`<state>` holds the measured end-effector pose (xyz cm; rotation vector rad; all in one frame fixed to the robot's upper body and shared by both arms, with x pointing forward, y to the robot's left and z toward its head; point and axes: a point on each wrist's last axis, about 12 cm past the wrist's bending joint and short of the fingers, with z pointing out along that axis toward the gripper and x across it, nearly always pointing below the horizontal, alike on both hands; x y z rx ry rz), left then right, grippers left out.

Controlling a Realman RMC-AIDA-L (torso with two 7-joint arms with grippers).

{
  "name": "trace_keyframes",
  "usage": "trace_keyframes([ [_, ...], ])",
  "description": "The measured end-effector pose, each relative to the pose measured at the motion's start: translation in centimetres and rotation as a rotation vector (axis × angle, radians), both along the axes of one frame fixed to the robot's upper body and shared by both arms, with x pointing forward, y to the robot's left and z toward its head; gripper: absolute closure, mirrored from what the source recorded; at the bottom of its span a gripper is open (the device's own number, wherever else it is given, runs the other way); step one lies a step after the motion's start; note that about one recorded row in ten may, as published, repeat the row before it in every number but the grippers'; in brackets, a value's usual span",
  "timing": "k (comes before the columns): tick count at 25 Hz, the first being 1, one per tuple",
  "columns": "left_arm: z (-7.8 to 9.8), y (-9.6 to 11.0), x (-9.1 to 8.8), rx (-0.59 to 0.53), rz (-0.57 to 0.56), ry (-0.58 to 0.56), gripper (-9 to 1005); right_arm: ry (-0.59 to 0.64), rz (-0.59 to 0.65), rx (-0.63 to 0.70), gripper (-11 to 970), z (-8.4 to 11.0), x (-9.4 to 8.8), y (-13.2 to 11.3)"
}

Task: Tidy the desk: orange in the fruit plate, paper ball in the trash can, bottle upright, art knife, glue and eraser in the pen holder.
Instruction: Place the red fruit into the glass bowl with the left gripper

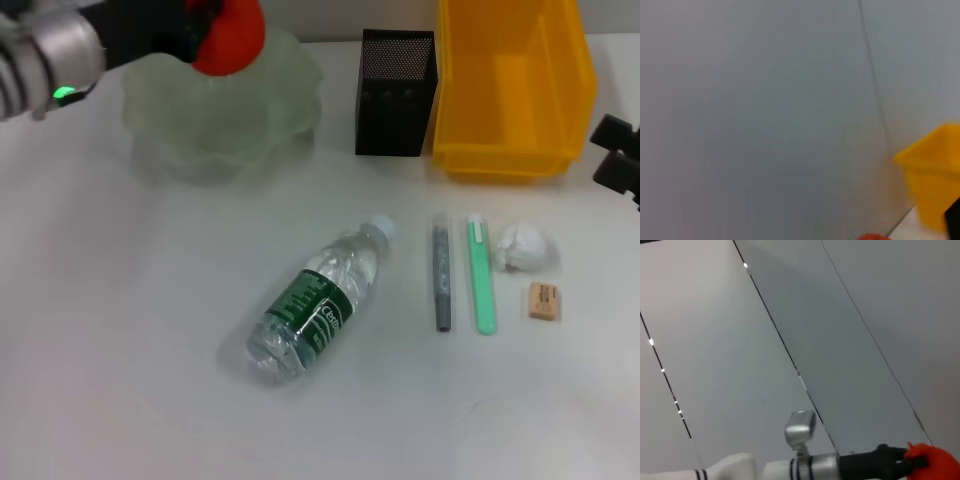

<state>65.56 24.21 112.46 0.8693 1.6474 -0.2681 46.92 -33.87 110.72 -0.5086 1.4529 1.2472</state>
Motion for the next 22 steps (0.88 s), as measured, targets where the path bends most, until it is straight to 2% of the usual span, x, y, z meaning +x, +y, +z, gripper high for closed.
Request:
trace_keyframes([
  [3, -0.9, -1.4, 0.9, 0.086, 0.019, -0.035, 890, 0.023, 0.019, -0.026, 230, 0.3, -0.1, -0.3],
  [7, -1.0, -2.0, 1.1, 0.112, 0.019, -0.065, 902, 0.135, 0.054, -0.119, 230, 1.8, 0.3, -1.3],
  [9, -1.0, -2.1, 1.0, 0.106, 0.012, -0.071, 909, 0.182, 0.035, -0.167, 231, 3.1, 0.9, -1.7],
  [10, -1.0, -2.2, 1.0, 0.110, 0.006, -0.071, 912, 0.239, -0.007, -0.220, 231, 4.5, 1.6, -1.9],
  [11, -1.1, -2.3, 0.9, 0.116, 0.001, -0.071, 914, 0.239, -0.007, -0.220, 231, 4.5, 1.6, -1.9],
  [15, -1.4, -2.6, 0.8, 0.150, -0.012, -0.064, 924, 0.380, -0.117, -0.371, 232, 7.5, 3.0, -1.7],
  [19, -1.7, -2.5, 0.7, 0.158, -0.010, -0.056, 806, 0.567, -0.171, -0.463, 232, 9.8, 5.1, -0.7],
  [22, -1.7, -2.4, 0.7, 0.147, -0.001, -0.054, 719, 0.700, -0.193, -0.573, 233, 10.2, 7.2, 0.6],
])
